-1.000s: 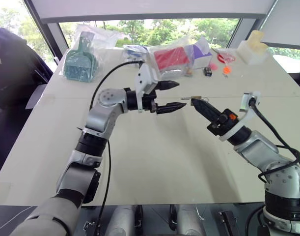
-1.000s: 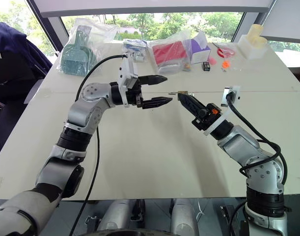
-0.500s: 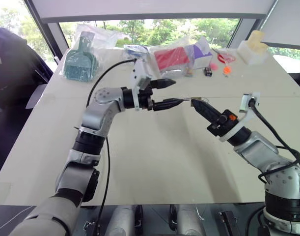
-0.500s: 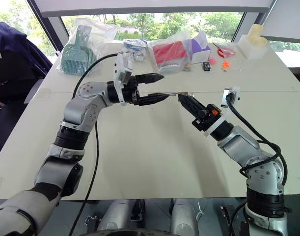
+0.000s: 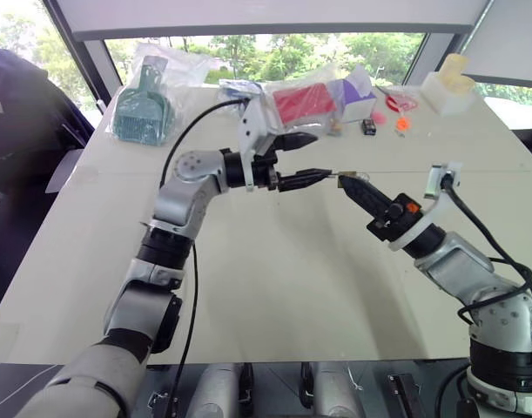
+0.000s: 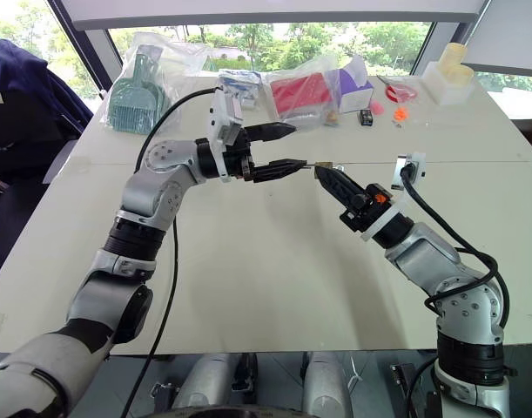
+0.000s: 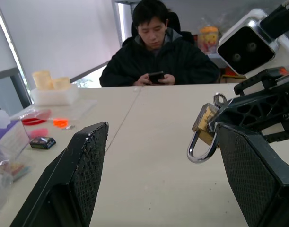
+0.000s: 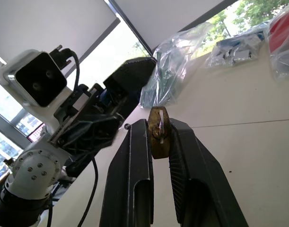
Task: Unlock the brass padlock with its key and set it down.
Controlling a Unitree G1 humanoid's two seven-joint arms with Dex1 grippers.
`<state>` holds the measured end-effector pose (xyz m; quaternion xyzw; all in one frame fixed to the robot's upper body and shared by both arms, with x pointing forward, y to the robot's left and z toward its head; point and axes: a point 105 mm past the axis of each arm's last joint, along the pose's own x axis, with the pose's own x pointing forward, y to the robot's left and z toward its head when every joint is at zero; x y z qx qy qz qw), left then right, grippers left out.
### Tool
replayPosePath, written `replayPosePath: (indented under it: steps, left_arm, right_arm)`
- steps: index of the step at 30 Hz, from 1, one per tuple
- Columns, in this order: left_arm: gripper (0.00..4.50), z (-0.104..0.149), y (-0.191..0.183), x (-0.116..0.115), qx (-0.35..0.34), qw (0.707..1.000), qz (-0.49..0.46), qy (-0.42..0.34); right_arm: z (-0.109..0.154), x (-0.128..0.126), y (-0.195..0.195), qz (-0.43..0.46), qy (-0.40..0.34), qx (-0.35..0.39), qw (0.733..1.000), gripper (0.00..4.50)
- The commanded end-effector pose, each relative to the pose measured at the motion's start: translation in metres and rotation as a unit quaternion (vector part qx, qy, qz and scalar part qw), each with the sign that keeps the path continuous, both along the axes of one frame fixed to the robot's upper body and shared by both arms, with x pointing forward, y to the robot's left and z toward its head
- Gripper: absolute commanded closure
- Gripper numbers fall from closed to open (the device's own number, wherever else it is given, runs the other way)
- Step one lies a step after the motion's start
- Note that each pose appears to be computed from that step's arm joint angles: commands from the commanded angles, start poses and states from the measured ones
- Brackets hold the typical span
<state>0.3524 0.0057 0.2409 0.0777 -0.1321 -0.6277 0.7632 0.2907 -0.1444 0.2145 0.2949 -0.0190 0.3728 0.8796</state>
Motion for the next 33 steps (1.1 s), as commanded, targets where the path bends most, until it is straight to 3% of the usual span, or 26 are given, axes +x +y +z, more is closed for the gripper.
replayPosePath:
  steps: [1, 15, 25, 33]
  left_arm:
    - [0.74, 0.006, -0.002, -0.003, 0.0, 1.0, -0.009, -0.023]
    - [0.74, -0.004, -0.008, 0.005, 0.019, 0.999, -0.002, -0.036]
    - [0.74, 0.007, -0.018, 0.02, -0.004, 0.998, 0.024, -0.052]
    - [0.74, 0.002, -0.015, 0.023, 0.0, 0.998, 0.033, -0.051]
  right_arm:
    - [0.017, -0.008, 0.003, 0.008, -0.036, 0.009, 0.999, 4.5]
    - [0.021, -0.012, 0.01, 0.023, -0.04, 0.012, 0.999, 4.5]
    - [0.017, -0.017, 0.013, 0.03, -0.034, 0.014, 0.999, 4.5]
    - [0.013, -0.017, 0.012, 0.024, -0.027, 0.017, 0.999, 4.5]
